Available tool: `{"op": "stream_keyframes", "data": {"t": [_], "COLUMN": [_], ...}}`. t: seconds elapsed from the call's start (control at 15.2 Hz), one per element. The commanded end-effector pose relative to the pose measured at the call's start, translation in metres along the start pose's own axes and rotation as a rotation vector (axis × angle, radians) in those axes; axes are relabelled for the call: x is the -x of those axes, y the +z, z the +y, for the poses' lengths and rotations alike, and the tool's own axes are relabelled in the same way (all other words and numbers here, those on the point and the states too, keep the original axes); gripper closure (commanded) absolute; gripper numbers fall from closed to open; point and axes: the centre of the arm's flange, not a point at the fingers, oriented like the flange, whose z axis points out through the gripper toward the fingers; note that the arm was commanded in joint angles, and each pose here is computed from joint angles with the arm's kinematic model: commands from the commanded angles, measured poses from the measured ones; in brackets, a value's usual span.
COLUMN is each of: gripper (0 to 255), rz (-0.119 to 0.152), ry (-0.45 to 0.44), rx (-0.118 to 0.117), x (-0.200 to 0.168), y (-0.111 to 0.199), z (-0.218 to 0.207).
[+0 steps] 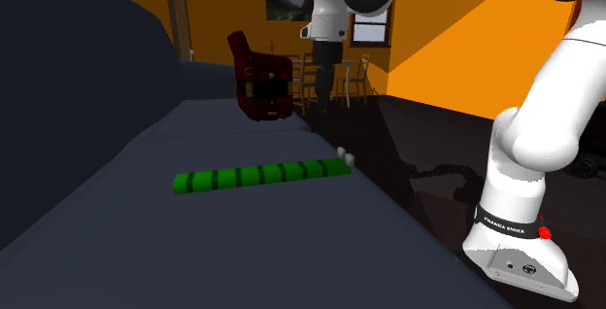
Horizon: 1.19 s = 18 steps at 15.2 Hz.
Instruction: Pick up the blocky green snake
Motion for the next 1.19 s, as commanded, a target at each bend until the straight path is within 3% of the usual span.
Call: {"op": "stream_keyframes", "data": {"t": [0.0, 0.79, 1.12], "gripper": [0, 0, 0], "rz": [-0.006, -0.044, -0.044], "ry": [-0.049, -0.337, -0.340], "rx": [-0.013, -0.080, -0.081], "x": [-0.016, -0.093, -0.093], "y": [0.016, 0.084, 0.106], "z": [-0.020, -0.136, -0.138]}}
